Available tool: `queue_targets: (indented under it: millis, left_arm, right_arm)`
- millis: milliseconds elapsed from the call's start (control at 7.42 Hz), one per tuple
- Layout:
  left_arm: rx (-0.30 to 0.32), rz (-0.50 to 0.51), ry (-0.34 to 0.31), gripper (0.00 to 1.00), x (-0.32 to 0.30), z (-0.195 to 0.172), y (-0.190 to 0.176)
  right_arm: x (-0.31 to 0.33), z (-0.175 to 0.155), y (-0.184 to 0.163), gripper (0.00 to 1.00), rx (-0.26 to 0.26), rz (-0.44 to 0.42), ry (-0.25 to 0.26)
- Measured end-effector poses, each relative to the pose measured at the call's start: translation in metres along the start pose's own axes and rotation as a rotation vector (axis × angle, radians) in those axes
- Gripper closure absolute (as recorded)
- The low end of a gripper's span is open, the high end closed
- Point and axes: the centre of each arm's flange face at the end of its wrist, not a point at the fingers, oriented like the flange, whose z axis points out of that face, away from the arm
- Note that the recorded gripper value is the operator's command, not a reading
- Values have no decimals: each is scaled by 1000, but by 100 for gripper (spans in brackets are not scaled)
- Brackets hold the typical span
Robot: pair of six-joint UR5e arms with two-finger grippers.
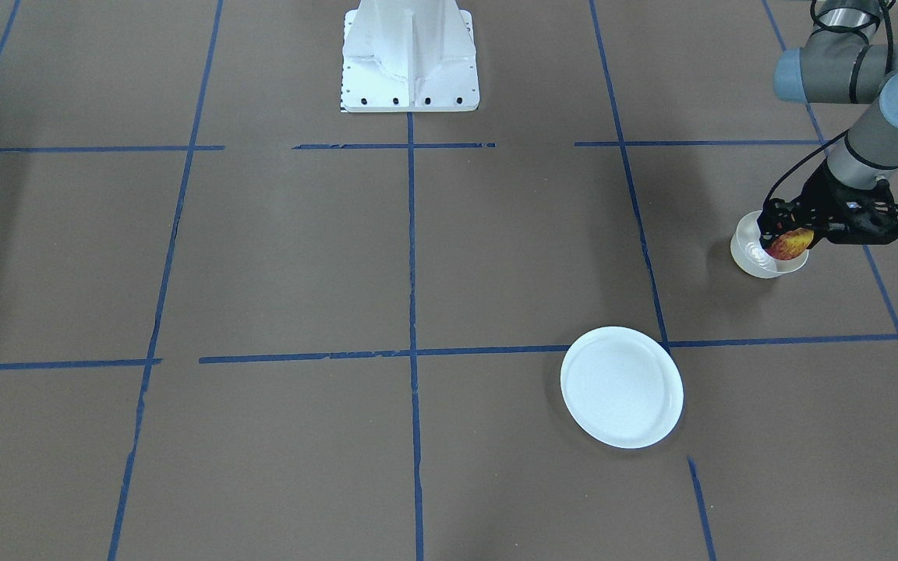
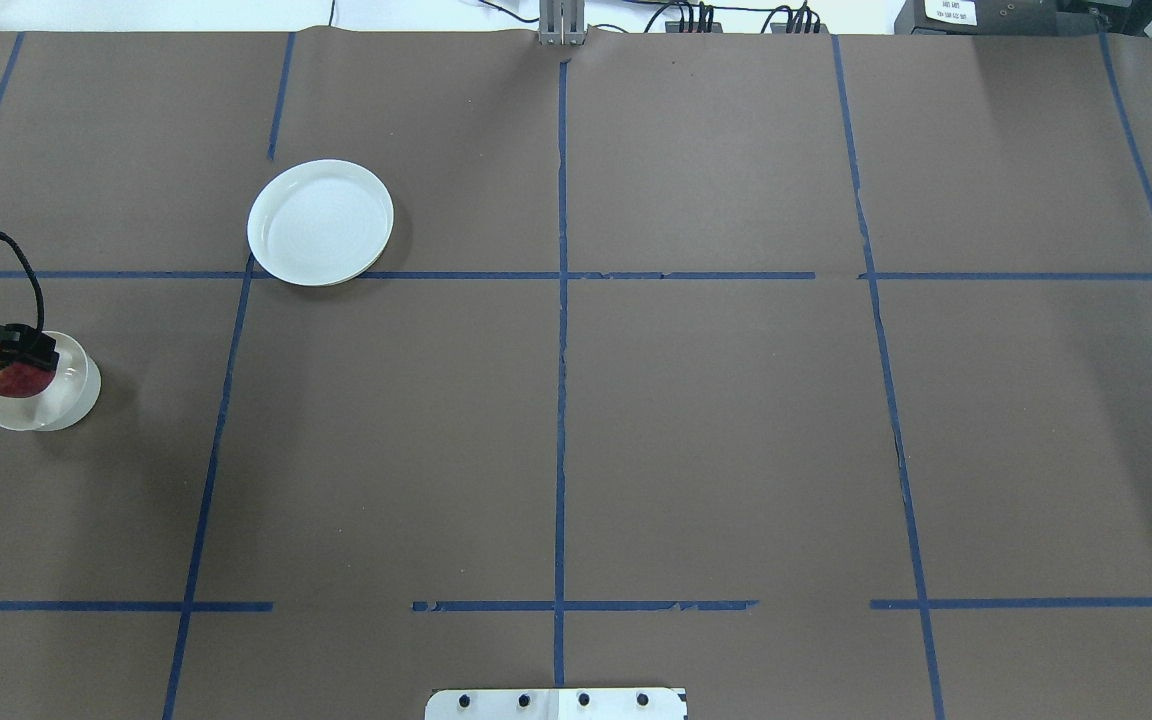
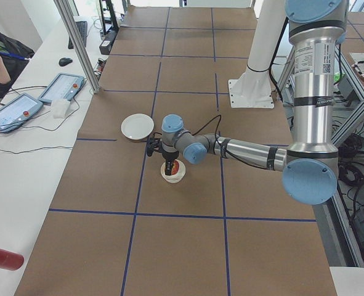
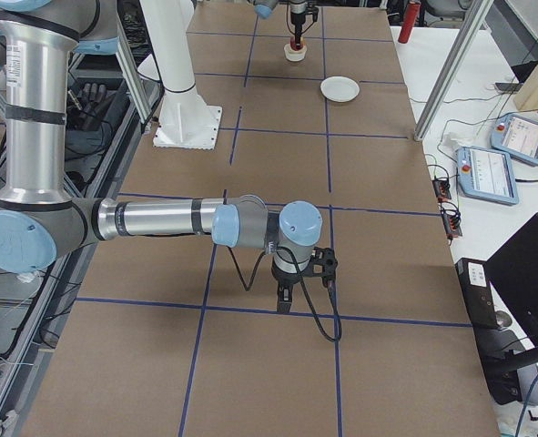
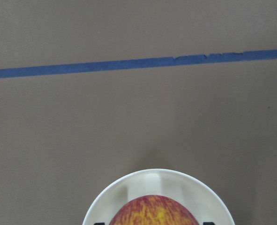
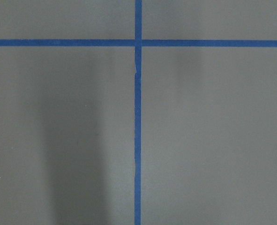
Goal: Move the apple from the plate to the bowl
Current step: 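Lower the apple into the white bowl and open the left gripper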
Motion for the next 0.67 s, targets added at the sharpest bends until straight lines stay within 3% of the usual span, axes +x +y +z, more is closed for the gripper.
queue_targets:
  millis: [674]
  left_arm:
    - [-10, 18, 32, 0, 5, -13, -1]
  right_arm:
    - [0, 0, 0, 0, 0, -1, 0]
